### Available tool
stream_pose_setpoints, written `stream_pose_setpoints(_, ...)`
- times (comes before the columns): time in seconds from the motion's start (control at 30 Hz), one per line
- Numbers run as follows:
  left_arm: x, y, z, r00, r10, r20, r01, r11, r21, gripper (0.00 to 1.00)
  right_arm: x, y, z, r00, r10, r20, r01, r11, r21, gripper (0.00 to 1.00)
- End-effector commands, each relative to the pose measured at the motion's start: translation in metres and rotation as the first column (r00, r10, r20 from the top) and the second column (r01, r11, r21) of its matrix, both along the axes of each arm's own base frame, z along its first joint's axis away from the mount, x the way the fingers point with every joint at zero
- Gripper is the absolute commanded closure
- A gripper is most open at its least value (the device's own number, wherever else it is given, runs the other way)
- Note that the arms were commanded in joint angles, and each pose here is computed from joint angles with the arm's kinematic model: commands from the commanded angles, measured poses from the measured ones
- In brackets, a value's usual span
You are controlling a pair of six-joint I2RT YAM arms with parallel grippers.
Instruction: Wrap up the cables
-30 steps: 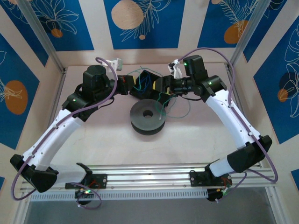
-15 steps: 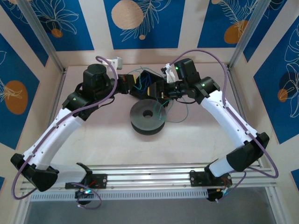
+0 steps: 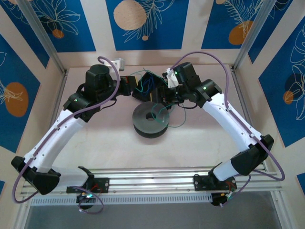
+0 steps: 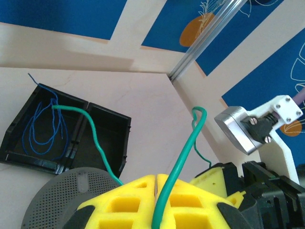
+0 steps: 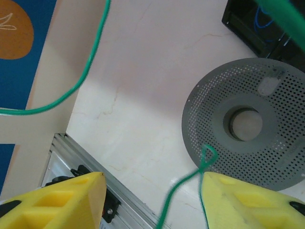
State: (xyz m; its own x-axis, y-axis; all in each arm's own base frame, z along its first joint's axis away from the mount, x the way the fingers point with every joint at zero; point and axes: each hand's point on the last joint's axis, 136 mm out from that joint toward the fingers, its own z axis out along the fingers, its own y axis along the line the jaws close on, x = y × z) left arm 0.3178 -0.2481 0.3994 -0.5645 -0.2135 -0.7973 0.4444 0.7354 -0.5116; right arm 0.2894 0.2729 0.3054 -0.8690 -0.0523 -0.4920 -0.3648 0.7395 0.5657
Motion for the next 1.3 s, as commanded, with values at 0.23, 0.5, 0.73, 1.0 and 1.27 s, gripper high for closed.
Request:
stream_pose_setpoints(0.23, 0.003, 0.003, 0.002, 0.999, 0.040, -0.021, -0.040, 0.999, 0.014, 1.00, -0.006, -0.013, 0.014, 0.997, -0.017, 0.073, 0.022, 0.998, -0.062, 0.48)
stream_pose_setpoints(0.5, 0.003, 0.002, 0.001, 0.999, 0.036, -0.027, -0.035, 0.999, 0.015, 1.00, -0.004, -0.012, 0.015, 0.997, -0.017, 0.077, 0.022, 0.998, -0.061, 0.58)
stream_pose_setpoints(0.73, 0.002, -0.001, 0.002, 0.999, 0.018, -0.031, -0.018, 1.000, 0.006, 1.00, 0.001, -0.010, 0.016, 0.997, -0.017, 0.080, 0.023, 0.997, -0.068, 0.64)
stream_pose_setpoints(1.0, 0.002, -0.004, -0.002, 0.999, 0.005, -0.039, -0.005, 1.000, 0.009, 1.00, 0.004, -0.007, 0.018, 0.996, -0.012, 0.085, 0.018, 0.998, -0.068, 0.80)
stream_pose_setpoints(1.27, 0.008, 0.001, -0.016, 0.998, 0.042, -0.056, -0.039, 0.998, 0.052, 1.00, 0.001, -0.007, 0.026, 0.994, -0.007, 0.106, 0.015, 0.998, -0.068, 1.00)
